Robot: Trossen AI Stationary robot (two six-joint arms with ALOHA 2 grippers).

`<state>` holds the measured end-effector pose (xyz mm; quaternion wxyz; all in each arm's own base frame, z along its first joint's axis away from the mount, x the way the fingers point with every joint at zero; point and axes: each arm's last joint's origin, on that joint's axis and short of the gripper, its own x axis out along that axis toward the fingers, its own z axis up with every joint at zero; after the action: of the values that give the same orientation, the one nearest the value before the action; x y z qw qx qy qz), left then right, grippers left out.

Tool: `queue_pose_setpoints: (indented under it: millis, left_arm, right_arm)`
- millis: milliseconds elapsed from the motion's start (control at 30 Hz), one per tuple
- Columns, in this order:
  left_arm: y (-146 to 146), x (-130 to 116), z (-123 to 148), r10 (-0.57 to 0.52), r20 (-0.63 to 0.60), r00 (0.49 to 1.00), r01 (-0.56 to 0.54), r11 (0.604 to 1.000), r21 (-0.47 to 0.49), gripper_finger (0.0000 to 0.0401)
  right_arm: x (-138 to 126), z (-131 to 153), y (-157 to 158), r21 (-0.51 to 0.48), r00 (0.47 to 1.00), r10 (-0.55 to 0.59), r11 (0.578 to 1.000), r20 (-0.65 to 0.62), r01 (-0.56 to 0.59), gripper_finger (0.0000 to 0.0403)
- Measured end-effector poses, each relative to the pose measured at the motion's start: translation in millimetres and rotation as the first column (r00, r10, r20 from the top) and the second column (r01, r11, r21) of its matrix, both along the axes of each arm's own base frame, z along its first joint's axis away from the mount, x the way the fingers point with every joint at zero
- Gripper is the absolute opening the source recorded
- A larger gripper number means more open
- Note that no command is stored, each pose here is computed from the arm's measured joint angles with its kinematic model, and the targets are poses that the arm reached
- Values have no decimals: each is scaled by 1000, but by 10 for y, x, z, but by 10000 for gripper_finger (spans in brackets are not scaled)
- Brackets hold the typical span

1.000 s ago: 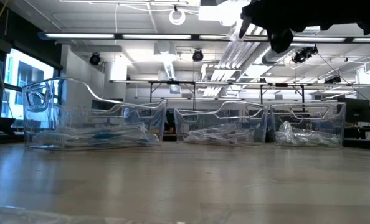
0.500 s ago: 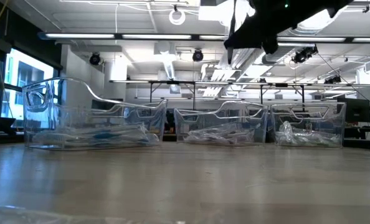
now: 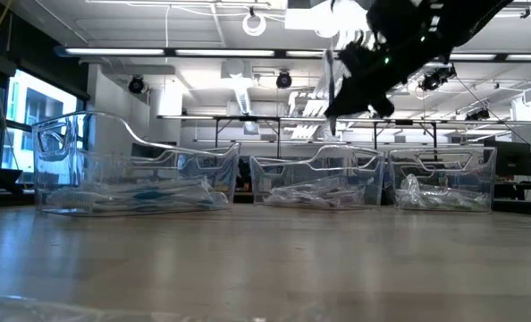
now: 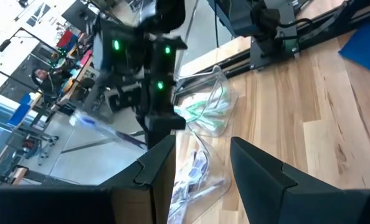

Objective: Pick & Place Toothbrushes
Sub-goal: Put the purple toothbrush into the top center transparent bin

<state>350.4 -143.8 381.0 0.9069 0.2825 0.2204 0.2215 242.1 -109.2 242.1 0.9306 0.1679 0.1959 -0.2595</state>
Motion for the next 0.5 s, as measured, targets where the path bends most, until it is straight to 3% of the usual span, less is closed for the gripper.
queue_pose_setpoints:
  millis: [333, 500]
  left_arm:
    - [1, -2, -8, -1, -8, 1000, 1, 1000, 3, 148]
    - [2, -1, -8, 0, -8, 1000, 0, 1000, 3, 148]
  right_arm:
    - [129, -510, -330, 115, 992, -8, 993, -125, 23, 20]
    - [132, -634, -401, 154, 988, 2, 988, -152, 22, 20]
